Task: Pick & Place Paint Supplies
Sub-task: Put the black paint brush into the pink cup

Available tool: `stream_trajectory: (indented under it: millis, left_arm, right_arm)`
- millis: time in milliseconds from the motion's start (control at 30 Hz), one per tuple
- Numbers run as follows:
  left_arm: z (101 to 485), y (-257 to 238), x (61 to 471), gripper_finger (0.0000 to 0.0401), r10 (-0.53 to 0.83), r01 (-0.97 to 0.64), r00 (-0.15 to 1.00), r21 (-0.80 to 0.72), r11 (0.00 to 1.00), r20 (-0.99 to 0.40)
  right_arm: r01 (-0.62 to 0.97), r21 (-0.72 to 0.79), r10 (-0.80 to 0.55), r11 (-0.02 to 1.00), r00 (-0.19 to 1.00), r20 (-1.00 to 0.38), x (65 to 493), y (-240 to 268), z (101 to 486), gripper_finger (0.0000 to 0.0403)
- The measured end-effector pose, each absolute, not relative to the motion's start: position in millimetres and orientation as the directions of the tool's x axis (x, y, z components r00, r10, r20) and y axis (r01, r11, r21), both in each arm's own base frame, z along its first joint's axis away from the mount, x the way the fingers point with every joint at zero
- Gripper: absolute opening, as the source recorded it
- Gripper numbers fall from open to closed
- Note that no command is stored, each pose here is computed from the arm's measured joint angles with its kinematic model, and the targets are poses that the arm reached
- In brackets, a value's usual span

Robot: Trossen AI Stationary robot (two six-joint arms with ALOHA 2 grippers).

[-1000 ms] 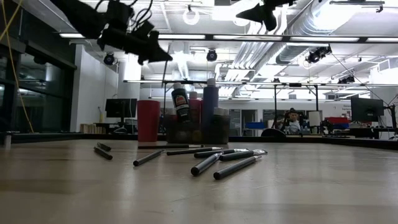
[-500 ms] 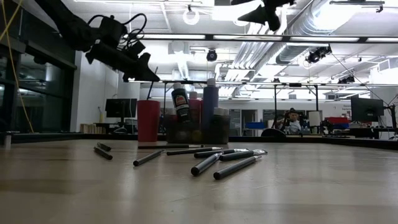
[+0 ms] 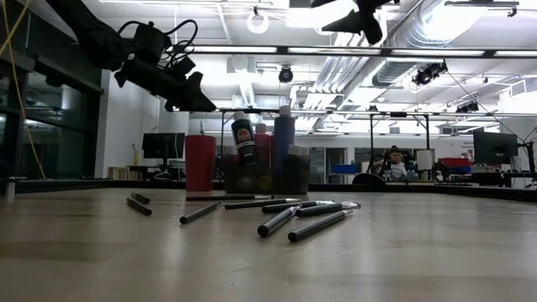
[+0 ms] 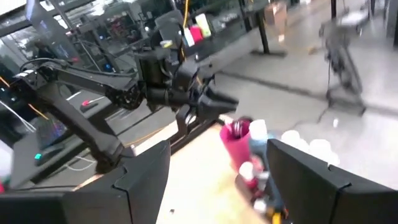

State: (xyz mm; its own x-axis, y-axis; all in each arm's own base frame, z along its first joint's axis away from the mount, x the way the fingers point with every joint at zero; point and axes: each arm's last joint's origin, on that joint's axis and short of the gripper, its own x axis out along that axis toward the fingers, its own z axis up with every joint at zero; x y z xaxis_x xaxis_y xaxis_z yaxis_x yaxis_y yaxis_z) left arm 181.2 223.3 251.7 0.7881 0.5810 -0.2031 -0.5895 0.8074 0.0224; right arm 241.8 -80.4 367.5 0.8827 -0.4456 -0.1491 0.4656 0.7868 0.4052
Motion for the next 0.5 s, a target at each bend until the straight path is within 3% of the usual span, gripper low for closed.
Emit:
stream_trajectory:
  millis: [167,300,500]
  left_arm:
    - [252.8,222.5,182.0,0.0133,0.549,-0.557,0.814,0.015,0.83,-0.19]
    - [260.0,219.9,182.6,0.0141,0.491,-0.495,0.856,0.017,0.869,-0.165]
    - [276.5,214.3,183.0,0.0143,0.365,-0.362,0.925,0.045,0.931,-0.101]
  right_arm:
    - [0.484,0.574,-0.416,0.66,0.872,-0.256,241.8,-73.6,357.0,0.026]
    - [0.539,0.681,-0.377,0.496,0.84,-0.39,239.7,-65.7,343.7,0.026]
    - [0.657,0.716,-0.29,0.234,0.75,-0.594,246.5,-47.4,316.4,0.026]
